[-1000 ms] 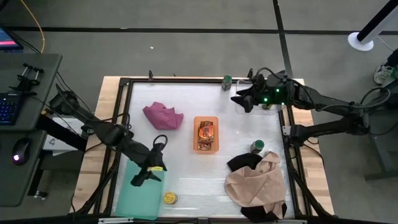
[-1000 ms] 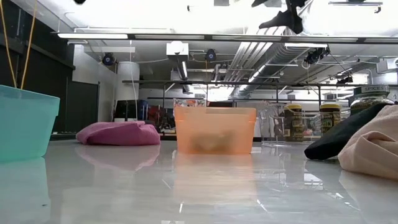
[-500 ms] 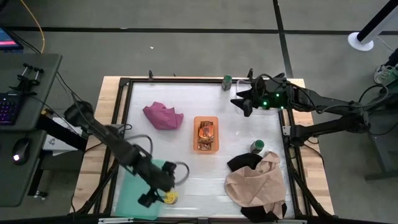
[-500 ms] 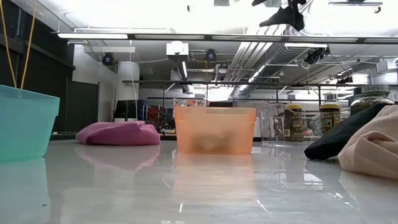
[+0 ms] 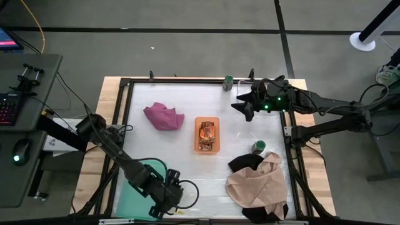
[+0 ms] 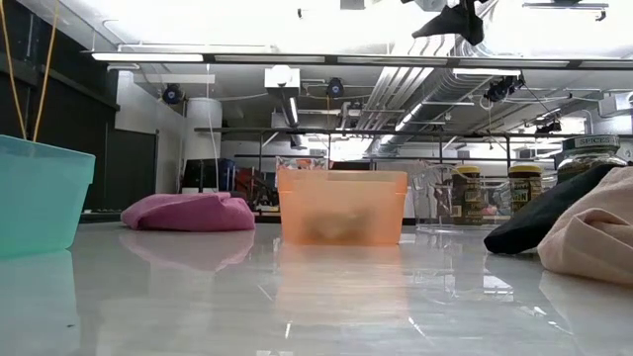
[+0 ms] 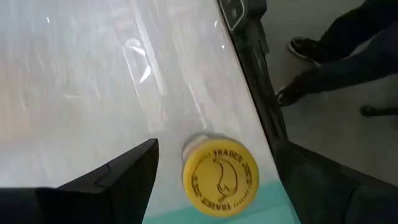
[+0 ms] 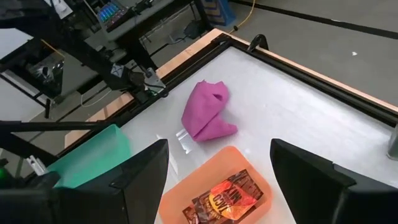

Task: Sort spices by type
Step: Put the yellow seasoning bottle into the transparent bin

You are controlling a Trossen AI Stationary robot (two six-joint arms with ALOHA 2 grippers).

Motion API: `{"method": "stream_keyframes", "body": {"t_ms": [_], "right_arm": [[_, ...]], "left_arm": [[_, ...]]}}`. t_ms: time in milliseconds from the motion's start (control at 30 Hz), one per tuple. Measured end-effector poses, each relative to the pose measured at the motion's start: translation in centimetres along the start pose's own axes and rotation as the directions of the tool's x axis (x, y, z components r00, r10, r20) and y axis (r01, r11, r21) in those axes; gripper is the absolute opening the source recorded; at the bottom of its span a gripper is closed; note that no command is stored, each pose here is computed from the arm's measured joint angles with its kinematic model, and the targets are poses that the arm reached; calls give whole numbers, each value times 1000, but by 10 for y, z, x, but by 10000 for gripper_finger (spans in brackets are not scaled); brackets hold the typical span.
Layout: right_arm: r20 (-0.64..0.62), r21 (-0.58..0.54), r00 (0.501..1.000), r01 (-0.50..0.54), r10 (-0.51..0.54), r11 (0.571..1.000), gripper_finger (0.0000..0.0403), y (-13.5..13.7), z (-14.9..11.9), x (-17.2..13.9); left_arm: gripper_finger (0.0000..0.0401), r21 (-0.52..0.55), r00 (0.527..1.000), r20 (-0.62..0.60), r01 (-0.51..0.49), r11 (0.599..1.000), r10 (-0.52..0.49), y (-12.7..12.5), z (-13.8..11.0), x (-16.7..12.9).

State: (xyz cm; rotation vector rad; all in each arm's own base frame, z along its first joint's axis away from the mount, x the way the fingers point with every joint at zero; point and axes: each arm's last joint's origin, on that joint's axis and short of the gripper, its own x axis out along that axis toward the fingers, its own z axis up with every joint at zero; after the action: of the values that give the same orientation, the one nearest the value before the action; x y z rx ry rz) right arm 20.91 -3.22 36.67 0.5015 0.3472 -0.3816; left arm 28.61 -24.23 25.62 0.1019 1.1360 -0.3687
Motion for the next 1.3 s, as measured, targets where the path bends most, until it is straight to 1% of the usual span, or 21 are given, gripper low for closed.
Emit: {"method": "stream_keyframes", "body": {"t_ms": [67,133,300,567,900,1033,1133,1233,1300], "right_arm": [[-1,-1,1000,-2,2,1000,275,1,0,0],[-3,-2,1000,0,0,1000,275,0,-1,0],[-18,-25,1000,10,-10,1000,275,-1,-2,0],[-22,-31,1000,14,-14,999,275,-1,-3,0],[-23,-30,1000,14,-15,999,275,-1,-3,0],[-26,-31,1000,16,-17,999,275,-1,-3,0],[-24,-32,1000,19,-20,999,275,-1,-3,0],[-24,-32,1000,19,-20,999,275,-1,-3,0],[-24,-30,1000,19,-20,999,275,-1,-3,0]], "left_arm": [[305,-29,1000,-20,18,999,-18,-1,-1,2],[305,-48,999,-38,13,999,-15,-2,-3,3],[305,-35,999,-34,-24,999,23,-2,-5,3],[305,-56,998,-58,-5,998,2,-1,-6,9],[305,-61,994,-112,-23,998,16,-2,-9,31],[305,-84,993,-119,-30,996,20,-1,-9,33],[305,-83,992,-123,-30,996,19,-1,-10,33],[296,-83,988,-149,-42,996,29,0,-12,32],[278,-88,984,-176,-56,995,40,1,-15,32]]}}
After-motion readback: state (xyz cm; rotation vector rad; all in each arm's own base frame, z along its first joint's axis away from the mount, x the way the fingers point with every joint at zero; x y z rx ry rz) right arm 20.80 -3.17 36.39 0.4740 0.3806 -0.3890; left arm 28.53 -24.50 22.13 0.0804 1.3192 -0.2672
